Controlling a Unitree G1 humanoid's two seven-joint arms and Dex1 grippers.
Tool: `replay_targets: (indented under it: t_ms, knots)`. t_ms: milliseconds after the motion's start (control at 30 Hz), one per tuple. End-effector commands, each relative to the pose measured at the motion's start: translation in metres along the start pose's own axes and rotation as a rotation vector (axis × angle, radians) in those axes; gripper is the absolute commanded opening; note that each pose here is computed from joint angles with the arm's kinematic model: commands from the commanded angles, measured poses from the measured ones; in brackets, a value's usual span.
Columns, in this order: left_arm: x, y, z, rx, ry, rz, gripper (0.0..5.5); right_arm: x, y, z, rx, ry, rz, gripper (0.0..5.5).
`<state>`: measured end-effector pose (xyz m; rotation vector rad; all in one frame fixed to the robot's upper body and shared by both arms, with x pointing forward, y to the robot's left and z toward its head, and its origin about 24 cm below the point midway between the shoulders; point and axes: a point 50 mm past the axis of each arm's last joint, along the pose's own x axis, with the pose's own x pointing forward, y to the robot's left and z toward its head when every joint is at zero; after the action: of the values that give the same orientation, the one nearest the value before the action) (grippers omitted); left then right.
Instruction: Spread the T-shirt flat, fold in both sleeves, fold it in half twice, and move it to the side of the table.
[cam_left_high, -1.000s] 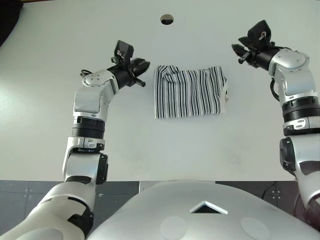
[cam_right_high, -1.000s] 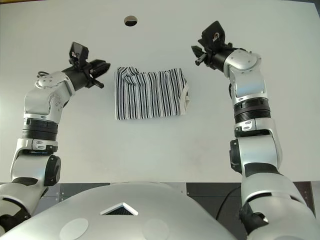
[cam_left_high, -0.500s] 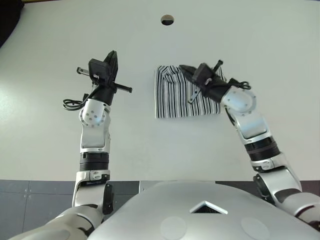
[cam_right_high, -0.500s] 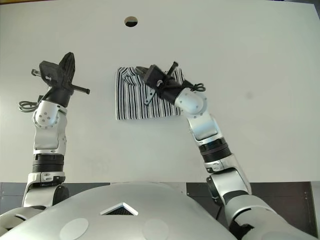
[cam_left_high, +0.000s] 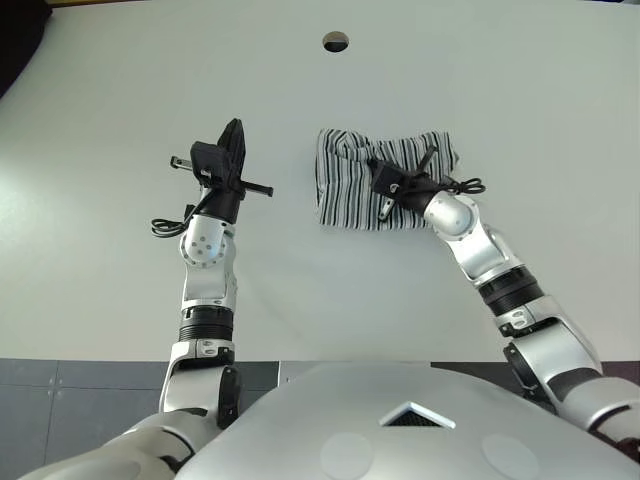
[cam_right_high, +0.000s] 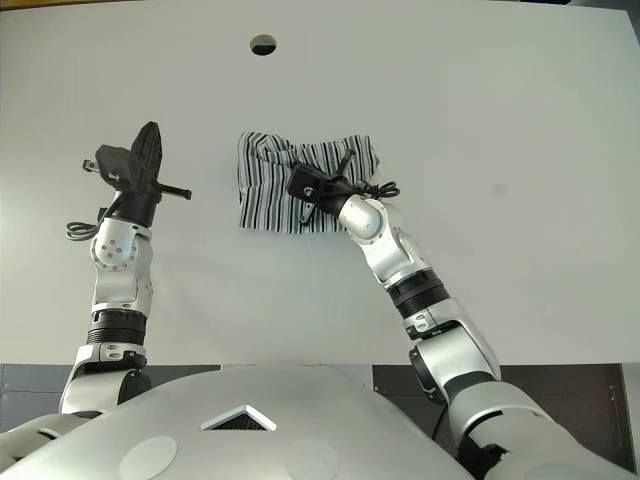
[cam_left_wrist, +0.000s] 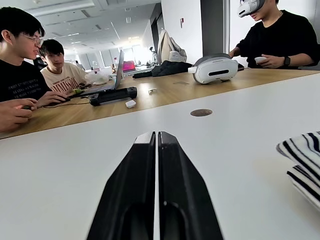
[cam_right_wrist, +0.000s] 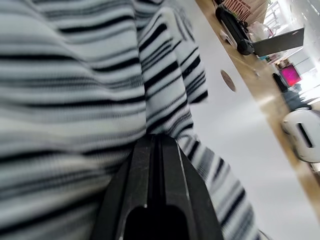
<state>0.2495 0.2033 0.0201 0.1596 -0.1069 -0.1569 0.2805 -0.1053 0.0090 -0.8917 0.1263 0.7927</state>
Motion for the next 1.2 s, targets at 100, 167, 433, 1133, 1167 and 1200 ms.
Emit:
replay_targets:
  t_ms: [100, 167, 433, 1133, 1167, 1200]
  knots:
    - [-0.004, 0.005, 0.011, -0.015, -0.034, 0.031, 0.14, -0.074, -0.032, -0.091, -0.156, 0.397, -0.033, 0.1]
    - [-0.007, 0.007, 0.015, -0.02, -0.043, 0.043, 0.14, -0.097, -0.046, -0.103, -0.184, 0.468, -0.07, 0.1]
    - [-0.013, 0.011, 0.019, -0.033, -0.034, 0.052, 0.14, -0.14, -0.076, -0.129, -0.169, 0.613, -0.224, 0.1]
    - [-0.13, 0.021, 0.027, 0.241, -0.081, 0.055, 0.14, -0.203, 0.033, -0.033, 0.476, -0.2, -1.09, 0.1]
    - [-0.131, 0.024, 0.025, 0.192, -0.075, 0.088, 0.14, -0.204, 0.038, -0.034, 0.493, -0.187, -1.085, 0.1]
    - [-0.131, 0.027, 0.023, 0.153, -0.07, 0.113, 0.14, -0.205, 0.041, -0.034, 0.504, -0.18, -1.08, 0.1]
